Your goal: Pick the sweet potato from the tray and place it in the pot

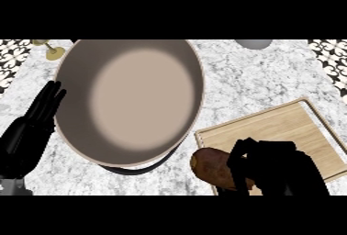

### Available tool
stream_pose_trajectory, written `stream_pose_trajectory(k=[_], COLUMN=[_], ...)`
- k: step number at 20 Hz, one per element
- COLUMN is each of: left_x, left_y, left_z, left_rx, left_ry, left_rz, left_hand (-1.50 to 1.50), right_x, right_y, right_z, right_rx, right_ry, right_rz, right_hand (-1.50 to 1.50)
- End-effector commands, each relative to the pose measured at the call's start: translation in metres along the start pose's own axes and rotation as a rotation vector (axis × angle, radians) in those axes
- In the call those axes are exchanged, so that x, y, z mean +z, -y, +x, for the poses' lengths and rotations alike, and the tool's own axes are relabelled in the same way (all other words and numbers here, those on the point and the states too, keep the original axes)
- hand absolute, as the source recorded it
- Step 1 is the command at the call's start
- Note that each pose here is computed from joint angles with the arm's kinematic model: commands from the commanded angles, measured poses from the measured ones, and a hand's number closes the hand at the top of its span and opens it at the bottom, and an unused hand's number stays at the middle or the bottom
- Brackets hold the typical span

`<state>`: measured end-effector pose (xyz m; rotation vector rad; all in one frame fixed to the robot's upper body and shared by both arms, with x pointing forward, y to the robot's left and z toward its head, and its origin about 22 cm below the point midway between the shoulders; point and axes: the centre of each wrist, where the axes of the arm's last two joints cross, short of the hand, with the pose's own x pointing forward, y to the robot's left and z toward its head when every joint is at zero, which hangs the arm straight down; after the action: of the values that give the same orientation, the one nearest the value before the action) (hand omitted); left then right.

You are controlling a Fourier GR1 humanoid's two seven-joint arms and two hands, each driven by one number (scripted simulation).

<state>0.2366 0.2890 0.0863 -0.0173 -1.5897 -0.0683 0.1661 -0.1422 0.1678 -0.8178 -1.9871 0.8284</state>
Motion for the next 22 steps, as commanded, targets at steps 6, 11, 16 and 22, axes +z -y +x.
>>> stream_pose_trajectory(k=[6, 11, 16, 22], left_x=[-0.001, -0.006, -0.009, -0.015], left_y=[0.056, 0.057, 0.056, 0.069], left_z=[-0.037, -0.04, -0.037, -0.033], left_rx=[0.098, 0.1, 0.108, 0.106], left_ry=[-0.204, -0.22, -0.2, -0.189], left_rz=[-0.211, -0.218, -0.235, -0.256], left_hand=[0.0, 0.0, 0.0, 0.0], right_x=[-0.041, -0.075, -0.109, -0.144], right_y=[0.011, 0.001, -0.018, -0.048], right_z=[0.027, 0.038, 0.056, 0.071], right_rx=[-0.063, -0.063, -0.023, -0.035], right_ry=[-0.011, -0.002, 0.022, 0.025], right_rz=[0.005, 0.018, 0.078, 0.093], right_hand=[1.5, 1.5, 1.5, 1.5])
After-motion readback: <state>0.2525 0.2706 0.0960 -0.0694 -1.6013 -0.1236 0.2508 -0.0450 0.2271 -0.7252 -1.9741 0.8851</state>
